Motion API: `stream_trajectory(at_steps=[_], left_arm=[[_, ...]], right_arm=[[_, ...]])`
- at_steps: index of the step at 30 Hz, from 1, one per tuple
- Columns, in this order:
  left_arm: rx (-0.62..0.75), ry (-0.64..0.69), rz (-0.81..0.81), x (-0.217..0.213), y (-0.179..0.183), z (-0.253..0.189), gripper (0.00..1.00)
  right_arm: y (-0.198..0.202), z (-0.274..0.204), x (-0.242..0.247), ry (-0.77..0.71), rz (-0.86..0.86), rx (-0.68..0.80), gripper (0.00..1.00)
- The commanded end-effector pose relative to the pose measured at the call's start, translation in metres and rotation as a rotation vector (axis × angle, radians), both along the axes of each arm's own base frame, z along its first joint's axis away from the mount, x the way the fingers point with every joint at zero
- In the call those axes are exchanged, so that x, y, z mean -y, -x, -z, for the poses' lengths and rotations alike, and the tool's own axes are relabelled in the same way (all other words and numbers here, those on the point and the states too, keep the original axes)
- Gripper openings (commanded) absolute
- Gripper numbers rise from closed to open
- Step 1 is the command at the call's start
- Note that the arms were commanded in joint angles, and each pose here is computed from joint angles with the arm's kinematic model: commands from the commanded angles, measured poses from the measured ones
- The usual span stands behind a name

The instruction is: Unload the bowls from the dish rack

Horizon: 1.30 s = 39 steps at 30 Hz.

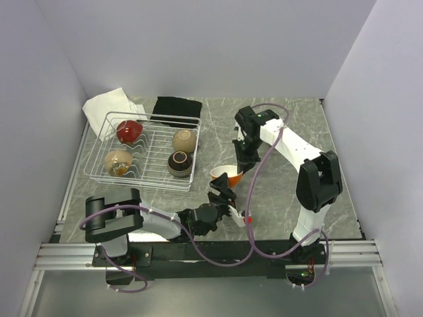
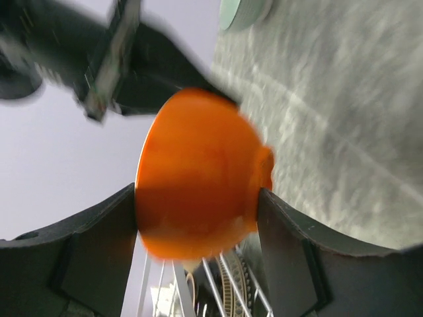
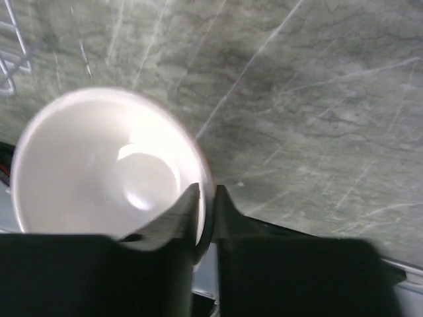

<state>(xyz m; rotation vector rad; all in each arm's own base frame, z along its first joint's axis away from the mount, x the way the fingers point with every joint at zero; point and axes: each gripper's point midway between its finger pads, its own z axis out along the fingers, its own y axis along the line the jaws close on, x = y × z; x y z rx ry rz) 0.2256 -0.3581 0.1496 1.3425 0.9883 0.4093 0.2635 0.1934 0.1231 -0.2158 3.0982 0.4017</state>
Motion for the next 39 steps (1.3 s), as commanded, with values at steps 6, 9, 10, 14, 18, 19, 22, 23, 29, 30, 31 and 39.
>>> stream_trajectory(at_steps=[6, 9, 10, 14, 18, 19, 22, 23, 29, 30, 31, 39], left_arm=[[-0.046, 0.072, -0.007, 0.003, 0.002, -0.009, 0.59], [-0.061, 0.092, -0.009, 0.003, 0.003, -0.01, 0.82], [-0.073, 0.109, -0.015, 0.002, 0.002, -0.011, 0.88], [-0.095, 0.163, -0.035, 0.0, 0.001, -0.018, 0.99], [-0.159, 0.233, -0.052, -0.001, -0.001, -0.023, 0.99], [-0.2, 0.277, -0.055, 0.001, 0.0, -0.023, 0.99], [-0.326, 0.361, -0.057, 0.008, -0.001, -0.026, 0.99], [-0.368, 0.363, -0.063, 0.009, -0.002, -0.029, 0.99], [-0.598, 0.594, -0.045, 0.015, -0.008, -0.059, 0.99], [-0.64, 0.592, -0.057, 0.012, -0.008, -0.056, 0.99], [-0.712, 0.644, -0.039, 0.016, -0.004, -0.058, 0.99], [-1.014, 0.948, -0.128, -0.023, -0.037, -0.097, 0.99]], right_arm=[[-0.007, -0.005, 0.004, 0.031, -0.016, 0.026, 0.0], [-0.019, -0.008, 0.008, 0.04, 0.02, 0.062, 0.0], [-0.022, -0.01, 0.01, 0.041, 0.037, 0.076, 0.0], [-0.042, -0.016, 0.026, 0.047, 0.127, 0.143, 0.0], [-0.065, -0.019, 0.049, 0.038, 0.248, 0.224, 0.0], [-0.066, -0.02, 0.056, 0.04, 0.281, 0.236, 0.0], [-0.08, -0.026, 0.079, 0.049, 0.372, 0.324, 0.0], [-0.085, -0.029, 0.09, 0.055, 0.406, 0.349, 0.0], [-0.104, -0.05, 0.134, 0.088, 0.57, 0.528, 0.0], [-0.107, -0.052, 0.144, 0.093, 0.606, 0.542, 0.0], [-0.105, -0.055, 0.149, 0.087, 0.639, 0.558, 0.0], [-0.108, -0.062, 0.211, 0.071, 0.962, 0.688, 0.0]])
